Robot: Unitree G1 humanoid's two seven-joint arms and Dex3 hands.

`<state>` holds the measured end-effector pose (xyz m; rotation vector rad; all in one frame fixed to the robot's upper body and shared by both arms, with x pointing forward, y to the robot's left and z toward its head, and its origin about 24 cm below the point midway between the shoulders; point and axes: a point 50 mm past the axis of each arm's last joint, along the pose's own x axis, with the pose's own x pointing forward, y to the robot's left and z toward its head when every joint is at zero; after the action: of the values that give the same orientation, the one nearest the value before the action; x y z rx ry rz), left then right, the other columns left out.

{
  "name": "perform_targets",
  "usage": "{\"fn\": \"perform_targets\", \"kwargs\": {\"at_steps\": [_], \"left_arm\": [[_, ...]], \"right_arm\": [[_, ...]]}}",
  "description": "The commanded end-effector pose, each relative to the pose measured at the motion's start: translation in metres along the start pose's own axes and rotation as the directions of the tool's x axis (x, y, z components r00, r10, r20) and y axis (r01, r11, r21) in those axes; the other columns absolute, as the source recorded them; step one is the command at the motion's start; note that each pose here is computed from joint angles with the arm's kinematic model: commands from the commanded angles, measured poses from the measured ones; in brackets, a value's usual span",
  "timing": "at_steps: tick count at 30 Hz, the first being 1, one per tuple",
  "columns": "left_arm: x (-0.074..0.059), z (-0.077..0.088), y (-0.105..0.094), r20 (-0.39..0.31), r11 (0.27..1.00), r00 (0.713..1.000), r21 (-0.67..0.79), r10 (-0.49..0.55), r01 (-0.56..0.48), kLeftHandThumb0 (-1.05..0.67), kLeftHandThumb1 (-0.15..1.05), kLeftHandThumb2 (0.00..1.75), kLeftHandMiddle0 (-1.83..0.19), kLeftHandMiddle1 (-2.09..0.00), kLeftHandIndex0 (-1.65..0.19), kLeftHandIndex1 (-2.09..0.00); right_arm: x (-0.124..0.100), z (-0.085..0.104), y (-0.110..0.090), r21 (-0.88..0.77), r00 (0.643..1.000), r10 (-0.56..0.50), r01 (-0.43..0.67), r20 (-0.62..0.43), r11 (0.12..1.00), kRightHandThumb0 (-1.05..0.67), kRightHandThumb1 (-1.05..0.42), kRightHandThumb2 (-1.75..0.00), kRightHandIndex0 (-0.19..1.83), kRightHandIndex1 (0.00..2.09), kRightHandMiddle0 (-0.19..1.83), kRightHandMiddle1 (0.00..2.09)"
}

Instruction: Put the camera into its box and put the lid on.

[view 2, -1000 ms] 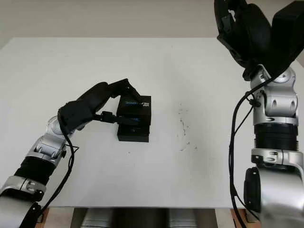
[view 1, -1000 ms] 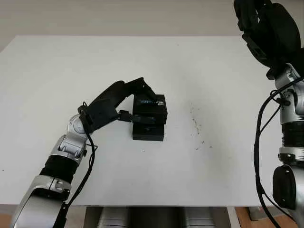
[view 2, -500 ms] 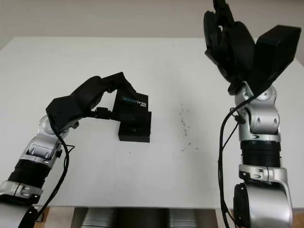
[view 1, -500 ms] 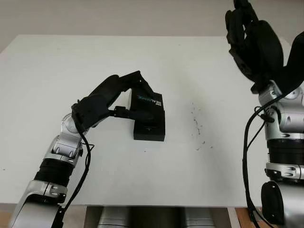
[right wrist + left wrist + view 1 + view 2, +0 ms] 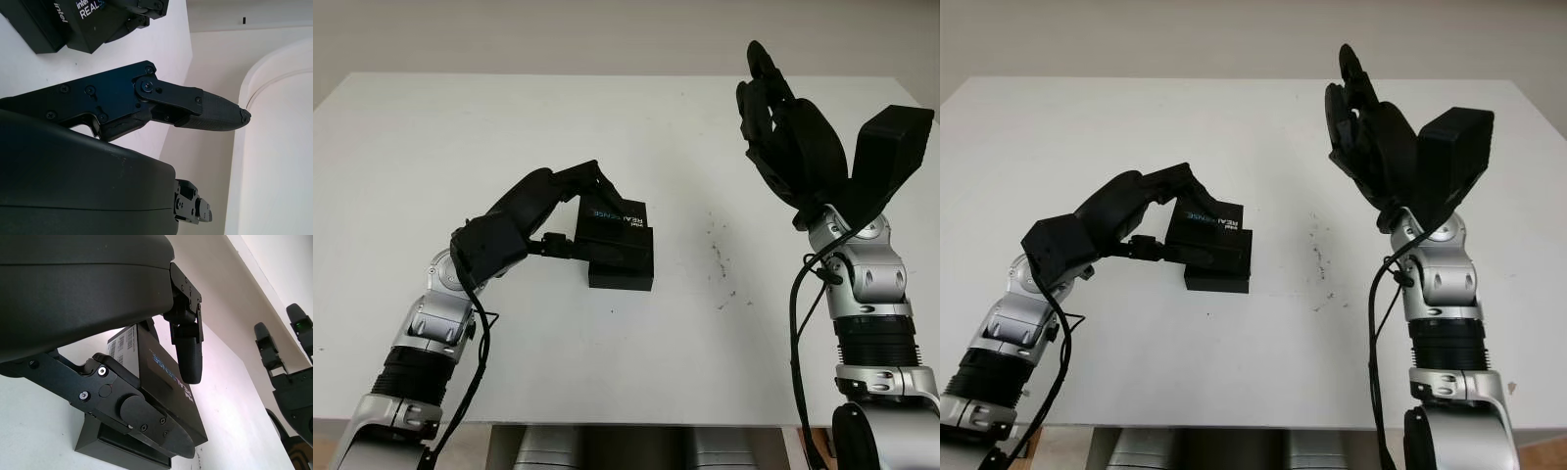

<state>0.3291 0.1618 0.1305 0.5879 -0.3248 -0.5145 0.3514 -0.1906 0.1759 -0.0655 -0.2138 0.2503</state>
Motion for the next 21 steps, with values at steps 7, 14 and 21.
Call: {"fn": "perform_targets", "kwargs": {"at_steps": [7, 14, 21], "left_arm": [[0.000, -0.012, -0.005, -0.003, 1.000, 1.000, 0.005, 0.005, -0.005, -0.19, 0.96, 0.05, -0.36, -1.58, -0.33, -1.43], [0.003, -0.022, -0.009, -0.019, 1.000, 0.999, 0.004, -0.028, 0.028, -0.19, 0.96, 0.05, -0.38, -1.58, -0.34, -1.45], [0.003, -0.028, -0.017, -0.024, 0.997, 0.997, 0.016, -0.075, 0.075, -0.21, 0.95, 0.05, -0.42, -1.62, -0.35, -1.50]], "right_arm": [[-0.004, -0.003, -0.001, 0.002, 1.000, 0.006, -0.006, -0.003, 1.000, -0.73, -1.05, -0.65, -0.19, 0.01, -0.18, 0.02], [-0.005, -0.004, -0.001, 0.001, 1.000, 0.006, -0.006, -0.012, 1.000, -0.71, -1.05, -0.66, -0.19, 0.02, -0.17, 0.03], [-0.005, -0.004, -0.001, 0.000, 1.000, 0.004, -0.004, -0.016, 1.000, -0.71, -1.05, -0.67, -0.19, 0.01, -0.18, 0.04]]}}
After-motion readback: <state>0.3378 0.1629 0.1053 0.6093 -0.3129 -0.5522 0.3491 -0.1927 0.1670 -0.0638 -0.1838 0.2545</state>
